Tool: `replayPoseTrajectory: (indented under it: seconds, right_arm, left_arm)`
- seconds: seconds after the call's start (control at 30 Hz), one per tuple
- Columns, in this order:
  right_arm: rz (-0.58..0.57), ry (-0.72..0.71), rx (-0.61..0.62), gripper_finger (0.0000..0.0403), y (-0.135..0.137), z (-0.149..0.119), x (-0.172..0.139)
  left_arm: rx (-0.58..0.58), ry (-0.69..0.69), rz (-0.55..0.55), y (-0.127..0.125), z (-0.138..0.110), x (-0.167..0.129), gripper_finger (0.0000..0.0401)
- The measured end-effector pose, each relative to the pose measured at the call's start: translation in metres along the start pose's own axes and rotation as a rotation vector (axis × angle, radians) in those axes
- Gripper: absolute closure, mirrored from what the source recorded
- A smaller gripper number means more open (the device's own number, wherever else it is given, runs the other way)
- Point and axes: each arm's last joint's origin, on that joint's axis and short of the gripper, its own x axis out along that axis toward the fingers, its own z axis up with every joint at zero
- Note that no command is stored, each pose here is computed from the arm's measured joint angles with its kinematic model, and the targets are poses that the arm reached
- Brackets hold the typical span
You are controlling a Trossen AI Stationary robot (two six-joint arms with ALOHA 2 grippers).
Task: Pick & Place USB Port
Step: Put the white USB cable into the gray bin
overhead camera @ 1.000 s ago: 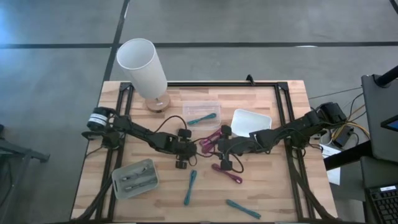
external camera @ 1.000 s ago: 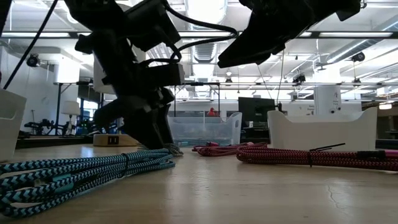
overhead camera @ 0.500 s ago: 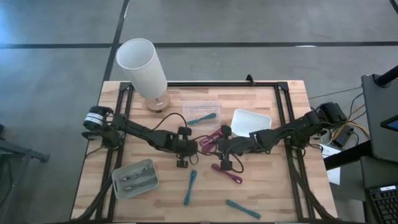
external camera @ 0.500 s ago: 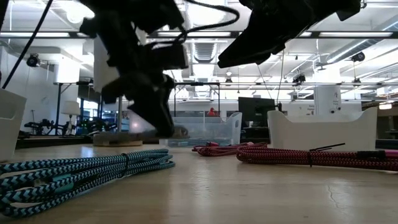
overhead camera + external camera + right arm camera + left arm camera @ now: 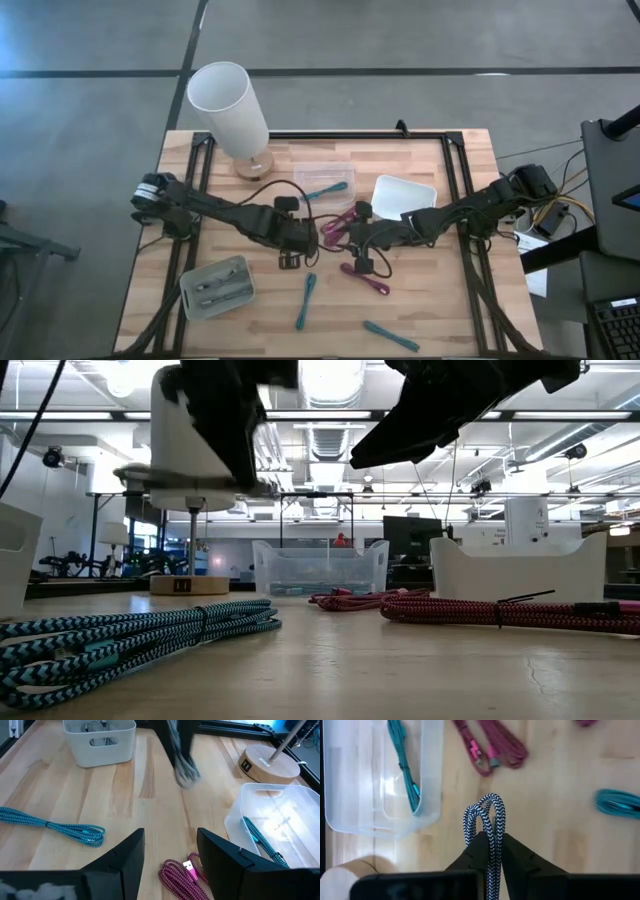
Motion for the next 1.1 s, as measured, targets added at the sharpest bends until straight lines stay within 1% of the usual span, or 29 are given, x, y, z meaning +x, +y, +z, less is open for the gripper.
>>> replayPoseTrajectory:
  seconds: [0.1,0.2,0.3,0.47,0.63,0.73,0.93,1.1]
  right_arm:
    - [-0.001,0.0,0.001,0.0225,0.0,0.0,0.0]
    - [0.0,0.0,0.001,0.0225,0.0,0.0,0.0]
    - [-0.001,0.0,0.001,0.0225,0.0,0.0,0.0]
    - [-0.001,0.0,0.001,0.0225,0.0,0.0,0.0]
    - [-0.001,0.0,0.001,0.0225,0.0,0.0,0.0]
    - [-0.001,0.0,0.001,0.0225,0.0,0.0,0.0]
    - [-0.001,-0.001,0.002,0.0225,0.0,0.0,0.0]
    - [-0.001,0.0,0.001,0.0225,0.0,0.0,0.0]
  left_arm:
    - [0.025,-0.001,-0.013,-0.006,0.0,-0.021,0.0378]
    - [-0.018,-0.006,-0.026,-0.012,-0.004,-0.037,0.0381]
    - [-0.066,0.005,-0.034,-0.02,-0.011,-0.048,0.0376]
    - [-0.111,0.085,-0.031,-0.037,-0.029,-0.058,0.0374]
    - [-0.182,0.167,-0.075,-0.058,-0.047,-0.067,0.038]
    - [-0.234,0.182,-0.091,-0.07,-0.056,-0.074,0.0377]
    - [-0.296,0.174,-0.107,-0.09,-0.071,-0.087,0.0378]
    - [-0.323,0.193,-0.08,-0.099,-0.085,-0.095,0.0377]
